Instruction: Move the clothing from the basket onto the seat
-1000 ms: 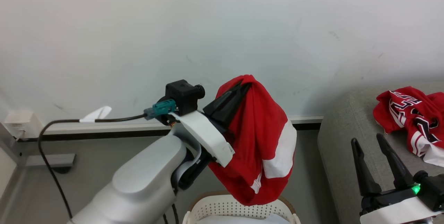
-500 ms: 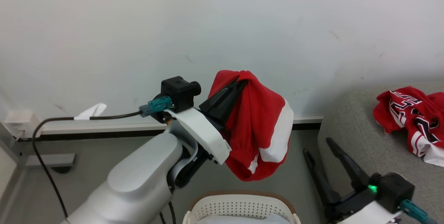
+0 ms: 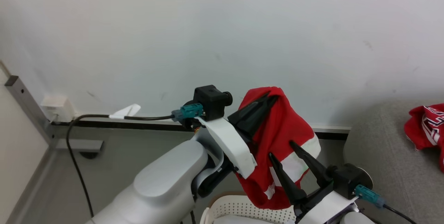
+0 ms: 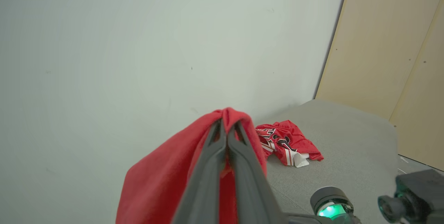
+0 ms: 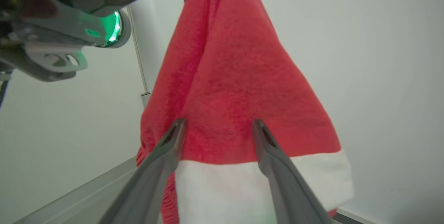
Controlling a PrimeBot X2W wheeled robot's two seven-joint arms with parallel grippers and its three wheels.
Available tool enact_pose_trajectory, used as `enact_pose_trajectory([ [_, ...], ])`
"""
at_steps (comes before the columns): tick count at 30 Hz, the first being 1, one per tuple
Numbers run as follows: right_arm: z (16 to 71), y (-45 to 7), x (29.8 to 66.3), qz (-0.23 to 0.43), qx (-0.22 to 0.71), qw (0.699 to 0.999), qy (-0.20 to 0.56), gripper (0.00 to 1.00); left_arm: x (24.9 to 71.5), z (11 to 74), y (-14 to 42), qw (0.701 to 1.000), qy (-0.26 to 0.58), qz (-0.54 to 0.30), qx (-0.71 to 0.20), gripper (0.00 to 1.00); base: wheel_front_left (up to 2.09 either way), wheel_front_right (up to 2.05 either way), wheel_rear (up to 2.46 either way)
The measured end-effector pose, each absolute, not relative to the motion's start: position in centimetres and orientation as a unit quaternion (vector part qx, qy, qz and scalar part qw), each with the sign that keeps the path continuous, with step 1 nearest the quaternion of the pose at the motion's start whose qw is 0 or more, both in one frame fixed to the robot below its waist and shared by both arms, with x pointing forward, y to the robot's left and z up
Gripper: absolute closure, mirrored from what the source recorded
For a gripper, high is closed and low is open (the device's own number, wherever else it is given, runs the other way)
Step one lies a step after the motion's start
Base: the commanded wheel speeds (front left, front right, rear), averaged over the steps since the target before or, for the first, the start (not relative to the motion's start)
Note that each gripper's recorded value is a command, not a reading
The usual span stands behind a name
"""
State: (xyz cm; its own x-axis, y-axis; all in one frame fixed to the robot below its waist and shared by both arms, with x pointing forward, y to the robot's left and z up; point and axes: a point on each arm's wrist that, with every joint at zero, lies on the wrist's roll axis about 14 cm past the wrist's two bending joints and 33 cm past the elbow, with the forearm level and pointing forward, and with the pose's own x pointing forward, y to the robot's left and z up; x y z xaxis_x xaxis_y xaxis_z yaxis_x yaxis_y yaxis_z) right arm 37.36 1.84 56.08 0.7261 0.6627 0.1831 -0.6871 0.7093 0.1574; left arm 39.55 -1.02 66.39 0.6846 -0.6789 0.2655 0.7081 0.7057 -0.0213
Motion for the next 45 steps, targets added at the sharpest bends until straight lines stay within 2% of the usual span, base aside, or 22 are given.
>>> enact_pose_trajectory([
  [22, 54.8, 7.6, 40.1, 0.412, 0.053, 0.91, -0.006, 0.0, 34.5, 65.9, -1.9, 0.905, -0.091, -0.413, -0.049, 1.0, 0.0, 0.0, 0.0],
  [23, 54.8, 7.8, 40.1, 0.413, 0.054, 0.909, -0.005, 0.13, 34.5, 65.8, -1.8, 0.906, -0.089, -0.412, -0.05, 1.0, 0.0, 0.0, 0.0],
  [24, 54.8, 7.9, 40.2, 0.414, 0.054, 0.909, -0.004, 0.71, 34.5, 65.8, -1.7, 0.906, -0.088, -0.41, -0.051, 1.0, 0.0, 0.0, 0.0],
  [25, 54.8, 8.0, 40.3, 0.415, 0.055, 0.908, -0.001, 1.0, 34.5, 65.7, -1.6, 0.907, -0.087, -0.409, -0.052, 1.0, 0.0, 0.0, 0.0],
  [36, 54.3, 7.3, 40.1, 0.413, 0.07, 0.908, 0.013, 1.0, 35.8, 64.5, 0.5, 0.922, -0.07, -0.375, -0.059, 1.0, 0.0, 0.0, 0.0],
  [45, 54.3, 4.0, 40.1, 0.389, 0.088, 0.917, 0.002, 1.0, 37.4, 62.6, 1.2, 0.929, -0.047, -0.358, -0.074, 1.0, 0.0, 0.0, 0.0],
])
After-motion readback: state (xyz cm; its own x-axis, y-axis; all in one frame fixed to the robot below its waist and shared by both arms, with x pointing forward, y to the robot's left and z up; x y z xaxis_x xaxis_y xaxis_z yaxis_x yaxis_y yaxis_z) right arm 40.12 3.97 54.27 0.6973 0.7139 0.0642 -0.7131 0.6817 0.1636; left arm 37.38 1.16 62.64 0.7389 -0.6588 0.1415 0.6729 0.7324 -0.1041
